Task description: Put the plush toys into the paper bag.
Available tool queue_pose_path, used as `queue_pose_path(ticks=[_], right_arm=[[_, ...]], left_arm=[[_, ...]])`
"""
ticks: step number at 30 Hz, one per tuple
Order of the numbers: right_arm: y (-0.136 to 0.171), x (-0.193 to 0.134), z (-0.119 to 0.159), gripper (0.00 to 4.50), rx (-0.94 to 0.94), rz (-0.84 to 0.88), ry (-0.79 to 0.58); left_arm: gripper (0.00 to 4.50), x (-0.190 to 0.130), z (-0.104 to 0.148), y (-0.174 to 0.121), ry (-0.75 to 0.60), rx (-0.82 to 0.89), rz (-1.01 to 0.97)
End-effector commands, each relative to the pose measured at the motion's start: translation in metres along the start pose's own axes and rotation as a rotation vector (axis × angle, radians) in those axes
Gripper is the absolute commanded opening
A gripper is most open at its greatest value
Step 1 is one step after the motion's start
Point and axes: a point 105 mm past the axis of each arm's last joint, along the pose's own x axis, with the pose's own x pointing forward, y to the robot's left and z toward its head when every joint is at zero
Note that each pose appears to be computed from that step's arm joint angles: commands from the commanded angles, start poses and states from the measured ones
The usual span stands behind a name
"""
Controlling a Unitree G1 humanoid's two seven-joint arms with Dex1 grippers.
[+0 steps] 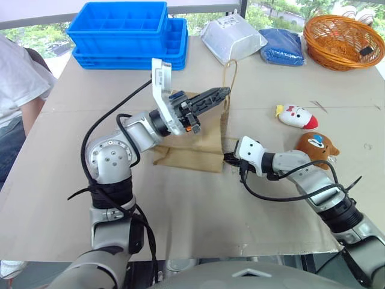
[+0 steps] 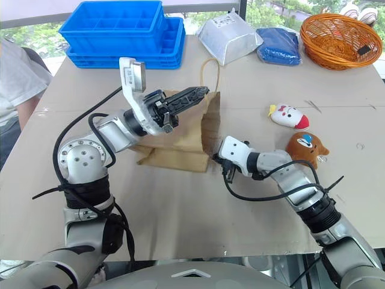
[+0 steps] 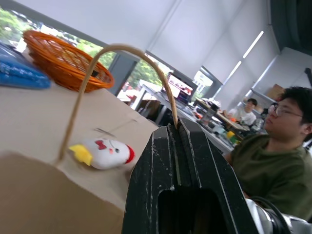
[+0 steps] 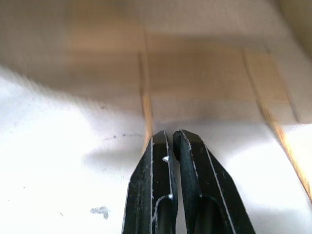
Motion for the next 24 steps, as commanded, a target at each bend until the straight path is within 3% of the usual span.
queue_pose_path(ticks=[1, 7, 11, 13, 19, 23, 24], right_arm=[[0.006, 0.003, -0.016, 0.10, 0.066, 0.010, 0.032], [-0.012, 0.008, -0.013, 0.10, 0.189, -0.104, -0.012], [-0.029, 0.004, -0.006, 0.10, 0.205, -0.204, -0.034], [-0.033, 0.000, -0.004, 0.10, 0.201, -0.233, -0.041], [-0.032, -0.034, 0.020, 0.10, 0.169, -0.294, -0.134], [-0.018, -0.057, 0.037, 0.10, 0.272, -0.240, -0.187], [-0.016, -0.060, 0.043, 0.47, 0.271, -0.232, -0.210]], left_arm=[[0.00, -0.010, 0.029, -0.002, -0.099, 0.075, -0.003], [0.00, -0.022, 0.035, -0.014, -0.029, 0.127, -0.106], [0.00, -0.025, 0.025, -0.008, 0.091, 0.300, -0.095], [0.00, -0.026, 0.025, -0.008, 0.071, 0.421, -0.122], [0.00, -0.025, 0.005, -0.005, 0.158, 0.612, -0.206], [0.00, -0.020, -0.003, 0.000, 0.171, 0.670, -0.246], [0.00, -0.019, -0.006, 0.001, 0.172, 0.670, -0.259]])
